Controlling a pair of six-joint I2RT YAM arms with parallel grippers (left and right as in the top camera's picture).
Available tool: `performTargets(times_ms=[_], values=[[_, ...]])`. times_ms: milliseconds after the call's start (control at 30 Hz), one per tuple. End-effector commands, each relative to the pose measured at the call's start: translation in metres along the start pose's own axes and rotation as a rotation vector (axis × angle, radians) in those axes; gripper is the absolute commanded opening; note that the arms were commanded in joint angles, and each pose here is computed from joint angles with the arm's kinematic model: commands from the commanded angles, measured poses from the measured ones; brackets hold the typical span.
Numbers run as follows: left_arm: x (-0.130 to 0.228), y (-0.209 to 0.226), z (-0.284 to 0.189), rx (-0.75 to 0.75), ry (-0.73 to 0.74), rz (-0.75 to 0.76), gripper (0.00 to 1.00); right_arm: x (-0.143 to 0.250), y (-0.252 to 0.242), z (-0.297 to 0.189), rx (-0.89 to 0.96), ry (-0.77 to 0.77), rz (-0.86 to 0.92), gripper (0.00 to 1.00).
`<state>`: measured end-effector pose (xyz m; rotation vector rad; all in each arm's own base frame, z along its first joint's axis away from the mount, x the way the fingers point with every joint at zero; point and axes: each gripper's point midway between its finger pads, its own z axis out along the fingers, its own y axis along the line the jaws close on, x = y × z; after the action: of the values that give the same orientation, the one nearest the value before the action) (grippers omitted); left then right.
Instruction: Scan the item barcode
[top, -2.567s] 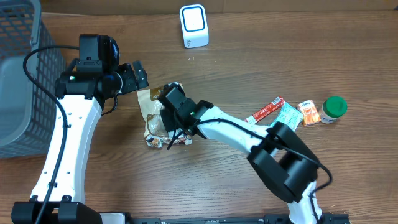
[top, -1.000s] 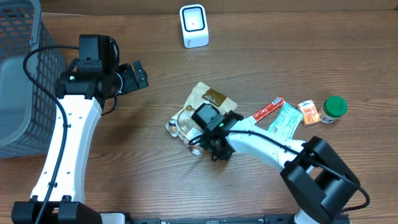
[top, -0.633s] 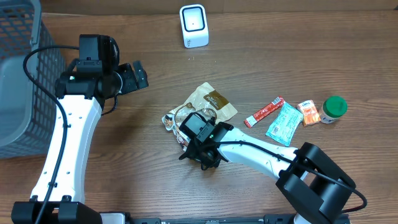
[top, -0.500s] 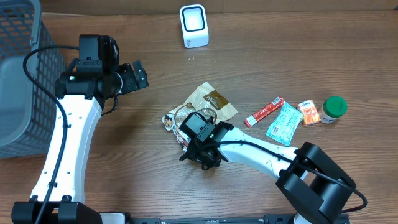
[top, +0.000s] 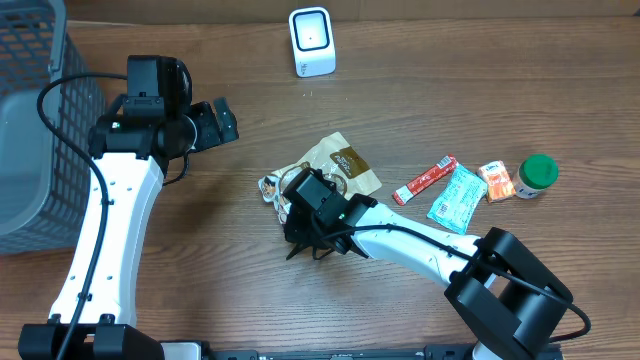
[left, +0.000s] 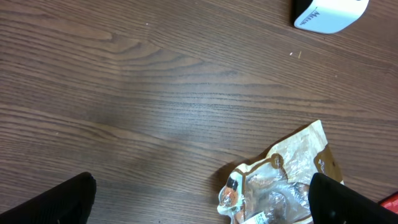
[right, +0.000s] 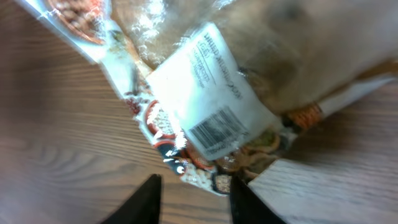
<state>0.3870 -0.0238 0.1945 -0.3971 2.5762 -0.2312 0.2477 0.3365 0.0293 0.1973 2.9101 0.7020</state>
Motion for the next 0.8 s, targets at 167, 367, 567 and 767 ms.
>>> performTargets(times_ms=[167,367,567,767], values=[[-0.004,0.000,-0.004,0.002,-0.016,0.025,1.00,-0.016,0.047,-0.042,-0.208,0.038,-0.415,0.45],[-0.004,0.000,-0.004,0.002,-0.016,0.025,1.00,-0.075,0.020,-0.080,-0.167,-0.057,-0.491,0.61],[-0.004,0.000,-0.004,0.002,-0.016,0.022,1.00,-0.110,-0.022,-0.090,-0.105,-0.089,-0.520,0.69],[0.001,-0.009,-0.004,0.056,0.012,-0.012,1.00,-0.127,-0.039,-0.096,-0.085,-0.118,-0.483,0.71]])
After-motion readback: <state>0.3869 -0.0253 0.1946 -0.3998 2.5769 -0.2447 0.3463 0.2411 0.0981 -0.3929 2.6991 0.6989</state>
